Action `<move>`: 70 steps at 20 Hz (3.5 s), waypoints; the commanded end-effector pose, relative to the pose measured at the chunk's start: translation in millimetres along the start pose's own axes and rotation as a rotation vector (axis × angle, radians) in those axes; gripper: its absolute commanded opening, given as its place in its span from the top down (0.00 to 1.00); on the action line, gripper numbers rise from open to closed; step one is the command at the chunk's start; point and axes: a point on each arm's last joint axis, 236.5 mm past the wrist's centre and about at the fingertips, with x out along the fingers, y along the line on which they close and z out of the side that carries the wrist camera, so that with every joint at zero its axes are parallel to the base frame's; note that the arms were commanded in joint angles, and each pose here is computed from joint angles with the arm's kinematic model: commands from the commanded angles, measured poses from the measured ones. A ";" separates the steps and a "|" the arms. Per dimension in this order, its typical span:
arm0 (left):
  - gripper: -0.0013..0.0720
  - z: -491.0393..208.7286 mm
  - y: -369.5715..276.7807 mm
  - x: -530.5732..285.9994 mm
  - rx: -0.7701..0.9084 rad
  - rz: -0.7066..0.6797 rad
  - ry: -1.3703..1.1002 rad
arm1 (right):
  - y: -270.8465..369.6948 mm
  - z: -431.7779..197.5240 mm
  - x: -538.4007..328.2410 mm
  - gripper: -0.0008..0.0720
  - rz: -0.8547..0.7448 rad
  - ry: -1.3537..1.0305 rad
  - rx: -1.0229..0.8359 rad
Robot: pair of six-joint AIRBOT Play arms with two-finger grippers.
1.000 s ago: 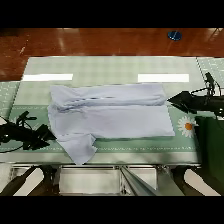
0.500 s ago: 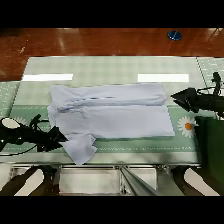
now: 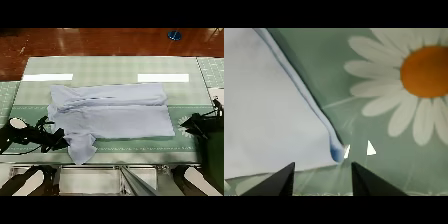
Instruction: Fold the shirts.
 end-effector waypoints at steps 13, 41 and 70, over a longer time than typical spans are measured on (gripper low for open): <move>0.96 46.1 -32.2 -16.0 0.064 -0.096 -0.179 | -2.3 -24.0 45.3 0.42 0.003 0.192 0.032; 0.96 224.1 -147.5 -142.3 0.268 -0.163 -0.391 | 199.8 159.0 24.7 0.97 0.357 -0.122 -0.244; 0.30 142.8 -166.7 -225.6 0.481 -0.099 -0.845 | 133.8 173.9 79.5 0.42 0.271 -0.065 -0.080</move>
